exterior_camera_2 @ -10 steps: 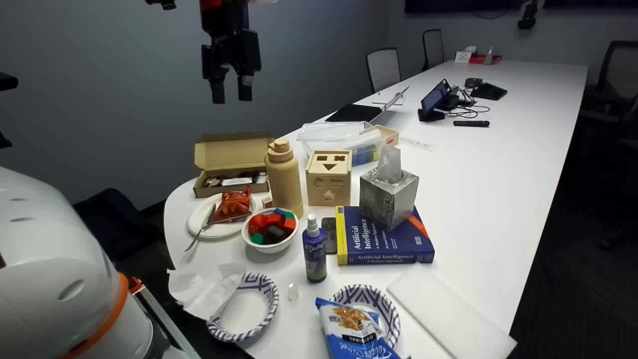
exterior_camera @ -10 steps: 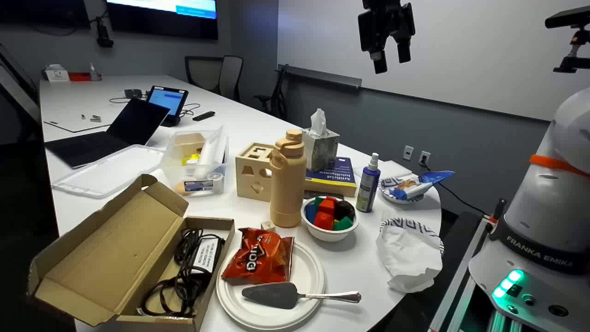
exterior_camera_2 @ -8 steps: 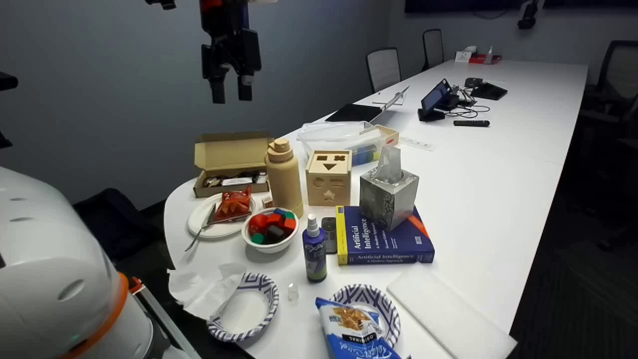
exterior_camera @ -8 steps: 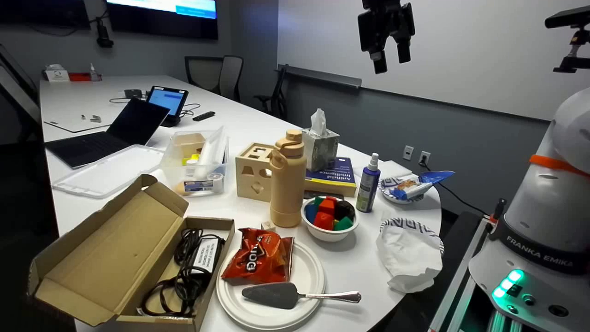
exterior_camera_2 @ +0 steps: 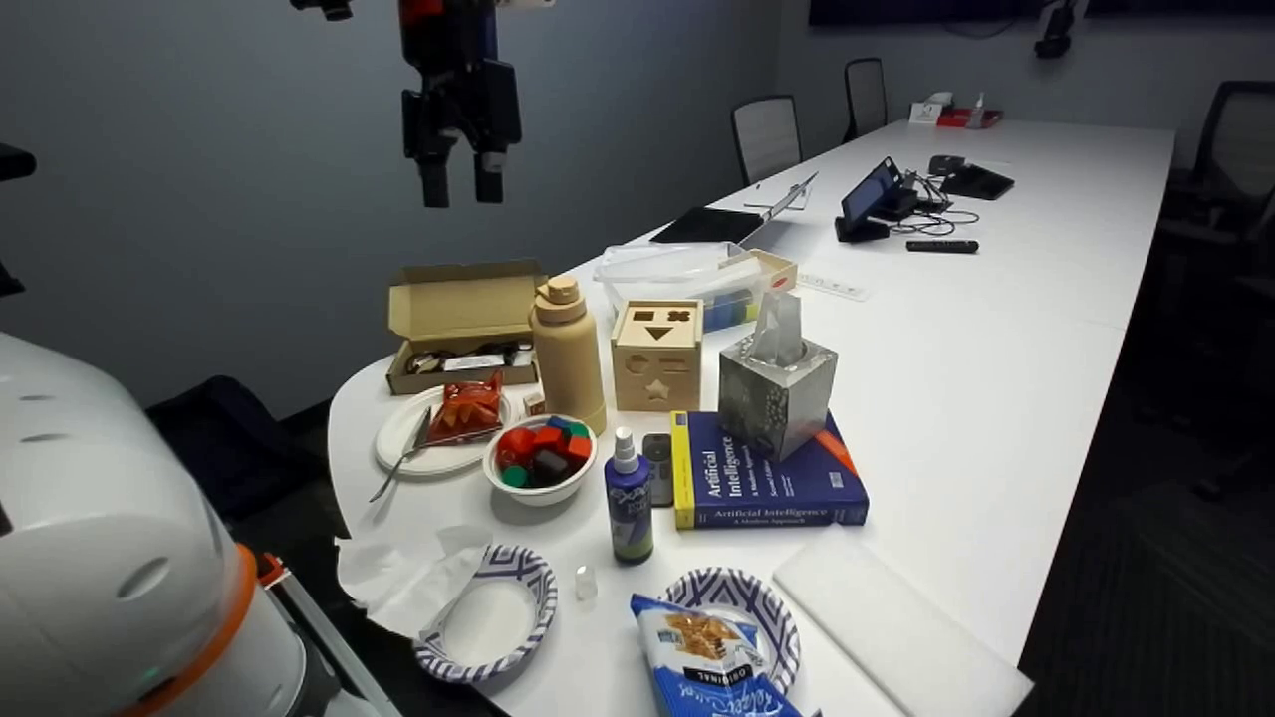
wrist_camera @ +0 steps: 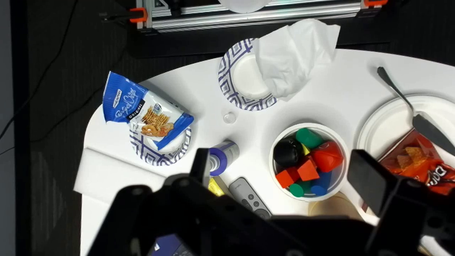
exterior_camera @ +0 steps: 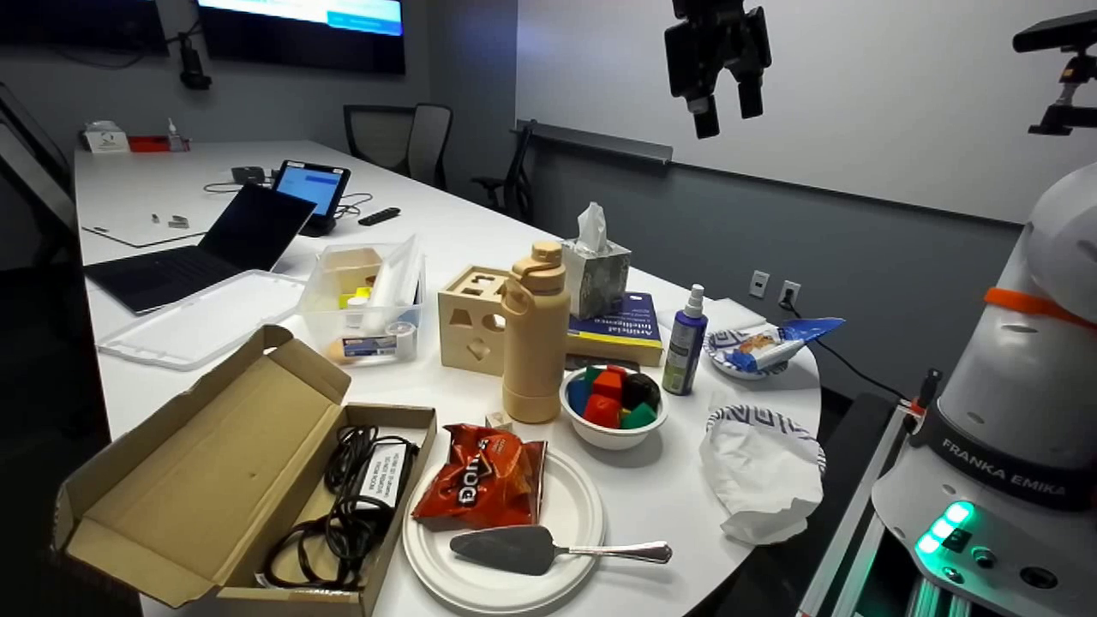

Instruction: Stir the white bowl with the kitchen utensil

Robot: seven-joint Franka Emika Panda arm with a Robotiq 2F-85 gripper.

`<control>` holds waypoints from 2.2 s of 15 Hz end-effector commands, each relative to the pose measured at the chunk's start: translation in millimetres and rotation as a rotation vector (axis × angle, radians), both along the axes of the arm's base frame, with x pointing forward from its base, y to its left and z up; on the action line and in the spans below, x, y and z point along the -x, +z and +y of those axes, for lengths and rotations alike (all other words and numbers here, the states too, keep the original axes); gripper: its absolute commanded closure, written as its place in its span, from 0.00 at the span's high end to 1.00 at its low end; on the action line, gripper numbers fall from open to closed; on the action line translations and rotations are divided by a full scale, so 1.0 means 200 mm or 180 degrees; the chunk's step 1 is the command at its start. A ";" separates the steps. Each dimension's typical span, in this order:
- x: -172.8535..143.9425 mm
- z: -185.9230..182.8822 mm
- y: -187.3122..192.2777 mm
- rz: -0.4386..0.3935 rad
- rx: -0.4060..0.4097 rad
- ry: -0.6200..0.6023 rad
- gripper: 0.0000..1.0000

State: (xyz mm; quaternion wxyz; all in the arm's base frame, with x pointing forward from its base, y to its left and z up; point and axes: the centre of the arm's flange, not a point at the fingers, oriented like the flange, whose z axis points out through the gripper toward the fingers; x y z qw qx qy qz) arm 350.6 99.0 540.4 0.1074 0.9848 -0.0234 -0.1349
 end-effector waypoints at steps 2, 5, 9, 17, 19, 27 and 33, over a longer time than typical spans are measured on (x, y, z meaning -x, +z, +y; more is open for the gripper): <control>-0.04 0.15 -0.31 0.0230 -0.0500 0.0365 1.00; -0.06 0.39 -0.66 0.0329 -0.0909 0.0630 1.00; -0.02 0.65 -1.05 0.0405 -0.1426 0.1006 1.00; 0.04 0.65 -1.51 0.0533 -0.2304 0.1411 1.00; 0.05 0.61 -1.56 0.0598 -0.2514 0.1460 1.00; 0.25 0.59 -1.76 0.0657 -0.2656 0.1328 1.00; 0.31 0.65 -1.90 0.0495 -0.2610 0.1255 1.00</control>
